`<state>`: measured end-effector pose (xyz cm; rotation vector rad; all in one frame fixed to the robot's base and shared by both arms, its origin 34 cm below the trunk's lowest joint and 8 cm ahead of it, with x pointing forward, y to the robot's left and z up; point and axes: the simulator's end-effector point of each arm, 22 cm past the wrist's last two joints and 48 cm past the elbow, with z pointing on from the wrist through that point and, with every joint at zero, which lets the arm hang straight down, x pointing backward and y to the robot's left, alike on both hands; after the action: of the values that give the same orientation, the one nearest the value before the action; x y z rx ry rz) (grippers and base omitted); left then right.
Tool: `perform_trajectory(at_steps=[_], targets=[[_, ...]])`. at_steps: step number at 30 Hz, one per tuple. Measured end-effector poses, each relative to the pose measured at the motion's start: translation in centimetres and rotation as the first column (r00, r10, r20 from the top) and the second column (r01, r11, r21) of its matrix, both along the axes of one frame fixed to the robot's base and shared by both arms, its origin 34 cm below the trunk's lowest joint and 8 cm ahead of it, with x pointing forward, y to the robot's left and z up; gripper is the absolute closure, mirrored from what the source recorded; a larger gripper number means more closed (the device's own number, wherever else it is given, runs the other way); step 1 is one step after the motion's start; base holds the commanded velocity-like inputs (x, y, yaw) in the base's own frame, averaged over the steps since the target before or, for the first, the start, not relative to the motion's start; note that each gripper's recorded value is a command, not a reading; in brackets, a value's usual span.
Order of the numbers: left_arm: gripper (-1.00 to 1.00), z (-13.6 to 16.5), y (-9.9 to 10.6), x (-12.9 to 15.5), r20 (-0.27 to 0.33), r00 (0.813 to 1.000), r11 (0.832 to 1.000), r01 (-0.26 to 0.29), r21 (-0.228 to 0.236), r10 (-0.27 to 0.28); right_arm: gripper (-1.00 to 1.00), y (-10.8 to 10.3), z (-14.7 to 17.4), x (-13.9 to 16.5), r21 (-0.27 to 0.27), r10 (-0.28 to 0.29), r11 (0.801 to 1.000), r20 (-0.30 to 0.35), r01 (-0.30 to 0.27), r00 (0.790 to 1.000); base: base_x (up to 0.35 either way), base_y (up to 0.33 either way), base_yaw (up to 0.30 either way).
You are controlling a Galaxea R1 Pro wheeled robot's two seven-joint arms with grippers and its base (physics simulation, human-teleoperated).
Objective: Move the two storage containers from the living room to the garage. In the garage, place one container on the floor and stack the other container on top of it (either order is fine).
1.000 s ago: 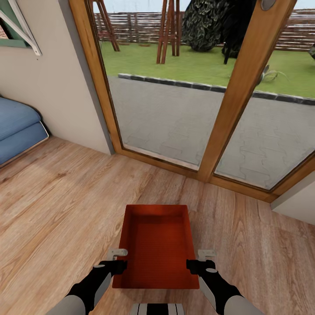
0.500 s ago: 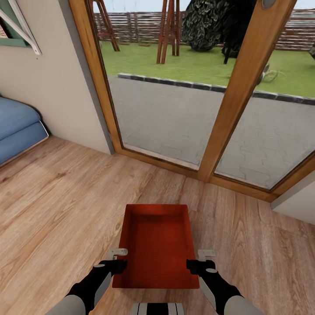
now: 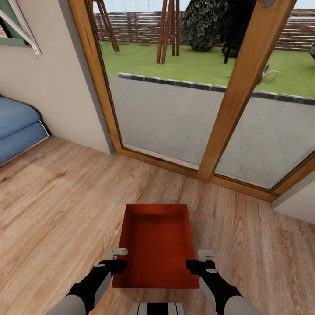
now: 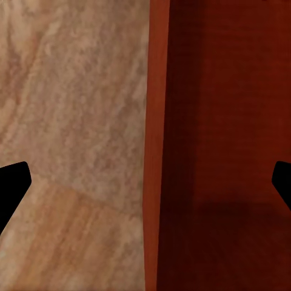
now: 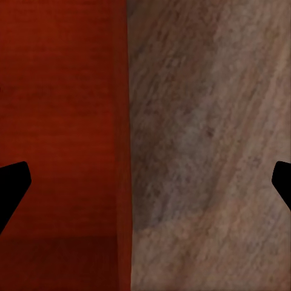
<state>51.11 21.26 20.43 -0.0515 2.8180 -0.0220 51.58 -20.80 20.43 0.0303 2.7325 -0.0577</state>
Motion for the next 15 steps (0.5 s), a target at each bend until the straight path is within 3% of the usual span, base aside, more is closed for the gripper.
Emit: perform_trajectory(at_steps=[15], targets=[[-1.0, -0.46, -0.02, -0.16, -0.001, 1.0, 1.0, 0.0, -0.001, 0.0, -1.0, 0.04, -0.44, -0.11, 0.0, 0.001, 1.0, 0.0, -0.001, 1.0, 0.0, 0.0, 0.0]])
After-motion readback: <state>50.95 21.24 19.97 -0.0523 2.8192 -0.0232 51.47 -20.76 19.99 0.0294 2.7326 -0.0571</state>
